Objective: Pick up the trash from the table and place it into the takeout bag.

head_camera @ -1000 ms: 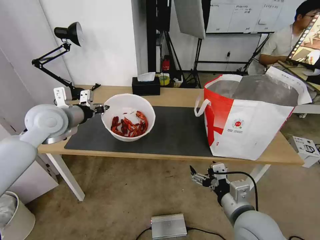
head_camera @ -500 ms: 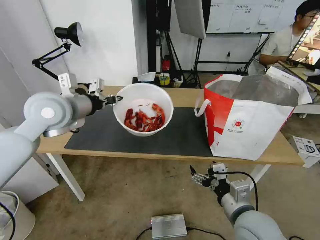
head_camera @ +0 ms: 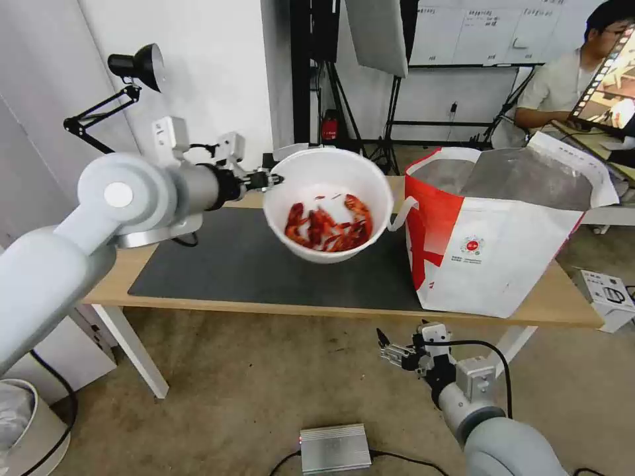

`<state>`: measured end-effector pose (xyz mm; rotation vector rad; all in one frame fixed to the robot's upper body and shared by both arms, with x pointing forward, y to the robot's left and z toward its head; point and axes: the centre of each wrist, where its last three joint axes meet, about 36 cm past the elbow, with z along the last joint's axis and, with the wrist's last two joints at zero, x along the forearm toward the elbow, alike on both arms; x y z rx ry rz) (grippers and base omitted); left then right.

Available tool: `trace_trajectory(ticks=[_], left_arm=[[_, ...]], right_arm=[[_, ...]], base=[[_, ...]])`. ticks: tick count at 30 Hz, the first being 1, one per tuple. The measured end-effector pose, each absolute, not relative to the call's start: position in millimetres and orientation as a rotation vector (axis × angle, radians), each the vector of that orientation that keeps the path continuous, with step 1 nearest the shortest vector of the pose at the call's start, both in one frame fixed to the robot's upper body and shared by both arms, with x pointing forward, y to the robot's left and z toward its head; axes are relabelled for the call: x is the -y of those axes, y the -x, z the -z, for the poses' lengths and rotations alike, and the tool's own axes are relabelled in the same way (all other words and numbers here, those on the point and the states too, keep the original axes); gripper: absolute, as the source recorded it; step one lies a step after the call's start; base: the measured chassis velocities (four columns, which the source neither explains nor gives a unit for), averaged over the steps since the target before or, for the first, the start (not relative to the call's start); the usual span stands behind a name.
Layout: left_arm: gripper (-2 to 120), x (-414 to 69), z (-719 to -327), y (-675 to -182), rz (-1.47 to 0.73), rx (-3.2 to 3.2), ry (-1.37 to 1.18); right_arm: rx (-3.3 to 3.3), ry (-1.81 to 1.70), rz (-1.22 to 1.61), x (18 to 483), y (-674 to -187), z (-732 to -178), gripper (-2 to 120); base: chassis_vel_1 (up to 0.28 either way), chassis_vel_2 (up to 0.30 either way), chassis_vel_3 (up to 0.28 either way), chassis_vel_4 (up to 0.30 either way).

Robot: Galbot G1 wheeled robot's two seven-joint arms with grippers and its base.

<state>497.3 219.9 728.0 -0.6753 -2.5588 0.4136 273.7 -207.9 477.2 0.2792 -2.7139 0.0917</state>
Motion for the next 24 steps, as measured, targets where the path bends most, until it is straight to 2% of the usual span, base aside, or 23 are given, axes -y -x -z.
trace_trajectory(ticks=[24], left_arm=[[0,-175,-764,-529,-0.537,2.536,0.824]], right_arm=[[2.714,-0.279,-0.092,208,-274,-477,100]], base=[[0.0,0.0,0.0,0.0]])
